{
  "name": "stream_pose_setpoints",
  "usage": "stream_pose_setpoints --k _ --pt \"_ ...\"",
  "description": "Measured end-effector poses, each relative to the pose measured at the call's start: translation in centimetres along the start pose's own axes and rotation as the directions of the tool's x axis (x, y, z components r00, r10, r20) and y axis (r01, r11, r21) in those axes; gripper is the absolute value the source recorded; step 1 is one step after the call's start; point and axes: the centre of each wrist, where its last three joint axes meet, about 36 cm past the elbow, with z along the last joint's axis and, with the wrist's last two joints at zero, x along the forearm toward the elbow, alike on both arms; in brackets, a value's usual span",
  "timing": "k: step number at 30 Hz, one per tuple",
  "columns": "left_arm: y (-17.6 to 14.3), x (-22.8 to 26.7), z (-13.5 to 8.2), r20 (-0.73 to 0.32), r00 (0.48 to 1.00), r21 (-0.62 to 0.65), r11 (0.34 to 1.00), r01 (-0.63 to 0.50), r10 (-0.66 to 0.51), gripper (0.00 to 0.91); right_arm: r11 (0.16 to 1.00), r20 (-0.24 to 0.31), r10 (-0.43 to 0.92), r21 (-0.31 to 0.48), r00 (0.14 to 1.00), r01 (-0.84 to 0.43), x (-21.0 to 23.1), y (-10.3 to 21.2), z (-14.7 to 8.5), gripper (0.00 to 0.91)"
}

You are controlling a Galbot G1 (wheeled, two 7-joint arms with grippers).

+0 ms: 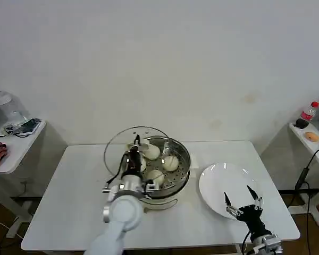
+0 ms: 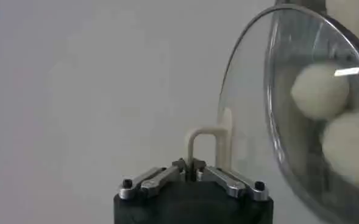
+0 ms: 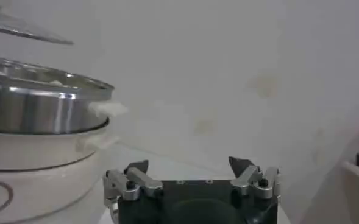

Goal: Take steamed baozi put them in steamer then cover it.

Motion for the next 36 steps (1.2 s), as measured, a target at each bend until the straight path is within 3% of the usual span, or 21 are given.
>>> stream_pose_setpoints --k 13,25,36 --pt "-1.8 -0.2 -4.8 0.017 0.999 -0.007 0.999 -0.042 0.042 0.000 1.000 -0.006 -0.013 -0.001 1.000 0.013 0.0 0.4 0.3 0.907" --pt "-2.7 -0.5 -6.2 0.023 0.998 -0.013 0.998 -0.066 0.066 0.000 1.000 -0.011 -0.020 -0.004 1.000 0.020 -0.1 0.7 0.5 0.907" --pt "-2.9 -1.0 -6.1 0.009 0.998 -0.011 0.998 -0.068 0.069 0.000 1.000 -0.015 -0.022 -0.002 1.000 0.022 0.0 0.6 0.7 0.907"
